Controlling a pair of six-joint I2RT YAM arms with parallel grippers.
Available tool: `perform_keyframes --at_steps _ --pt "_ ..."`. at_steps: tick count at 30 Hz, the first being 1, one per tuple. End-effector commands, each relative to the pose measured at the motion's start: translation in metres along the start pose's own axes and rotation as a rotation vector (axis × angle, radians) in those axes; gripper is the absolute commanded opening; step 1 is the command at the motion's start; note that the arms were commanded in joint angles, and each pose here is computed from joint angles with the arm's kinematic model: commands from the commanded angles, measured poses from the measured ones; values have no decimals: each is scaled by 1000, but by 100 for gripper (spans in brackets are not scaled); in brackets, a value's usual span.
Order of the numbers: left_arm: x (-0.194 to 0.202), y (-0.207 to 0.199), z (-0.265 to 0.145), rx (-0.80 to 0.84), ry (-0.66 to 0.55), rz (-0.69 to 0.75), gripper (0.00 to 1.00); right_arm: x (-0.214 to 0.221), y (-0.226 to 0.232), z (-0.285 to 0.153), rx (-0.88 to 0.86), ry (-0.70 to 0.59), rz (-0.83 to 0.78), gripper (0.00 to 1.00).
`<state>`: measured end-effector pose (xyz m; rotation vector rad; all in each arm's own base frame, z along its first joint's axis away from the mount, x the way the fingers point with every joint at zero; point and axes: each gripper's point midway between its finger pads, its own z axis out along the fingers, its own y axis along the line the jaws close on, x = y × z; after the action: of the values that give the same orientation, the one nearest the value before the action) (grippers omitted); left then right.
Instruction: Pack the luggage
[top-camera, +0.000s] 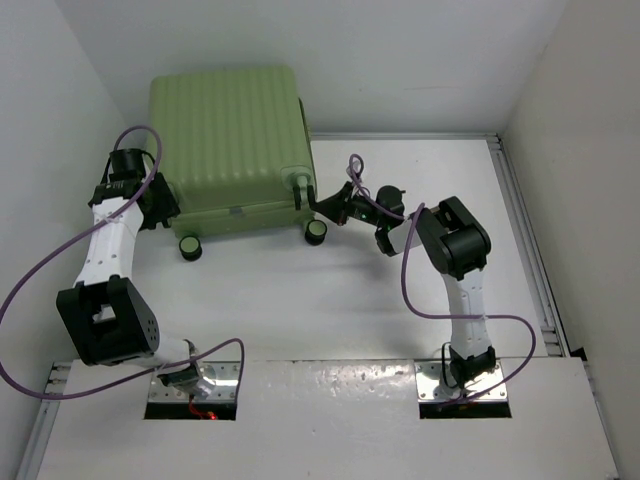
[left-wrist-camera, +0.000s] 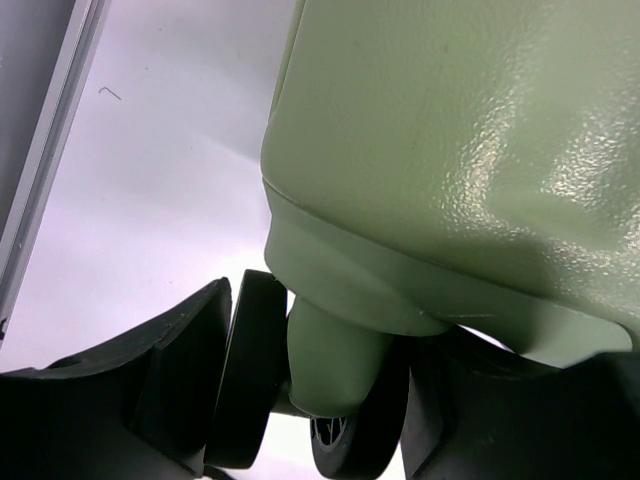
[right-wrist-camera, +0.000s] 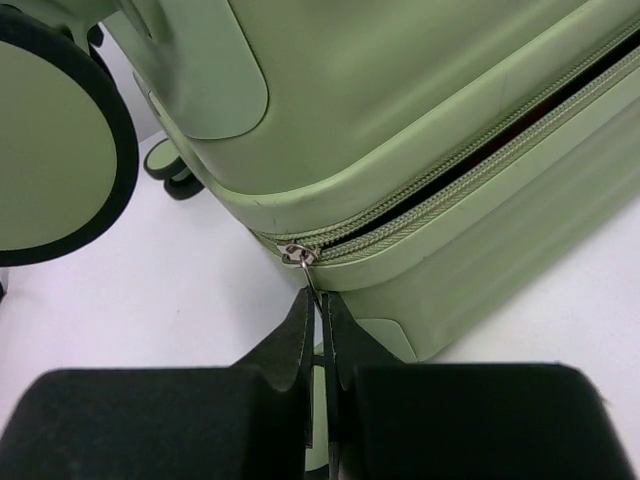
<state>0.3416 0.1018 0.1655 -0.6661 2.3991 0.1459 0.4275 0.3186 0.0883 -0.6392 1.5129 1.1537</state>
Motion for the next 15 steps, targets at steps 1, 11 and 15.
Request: perform_keyframes --at_steps 1,11,15 --pt "51 25 27 -126 186 -34 0 -64 11 15 -39 -215 -219 0" --pt "61 33 25 -142 195 14 0 -95 -21 10 129 -289 -252 0" --pt "64 45 26 -173 202 16 0 -106 -33 1 177 -308 -270 0"
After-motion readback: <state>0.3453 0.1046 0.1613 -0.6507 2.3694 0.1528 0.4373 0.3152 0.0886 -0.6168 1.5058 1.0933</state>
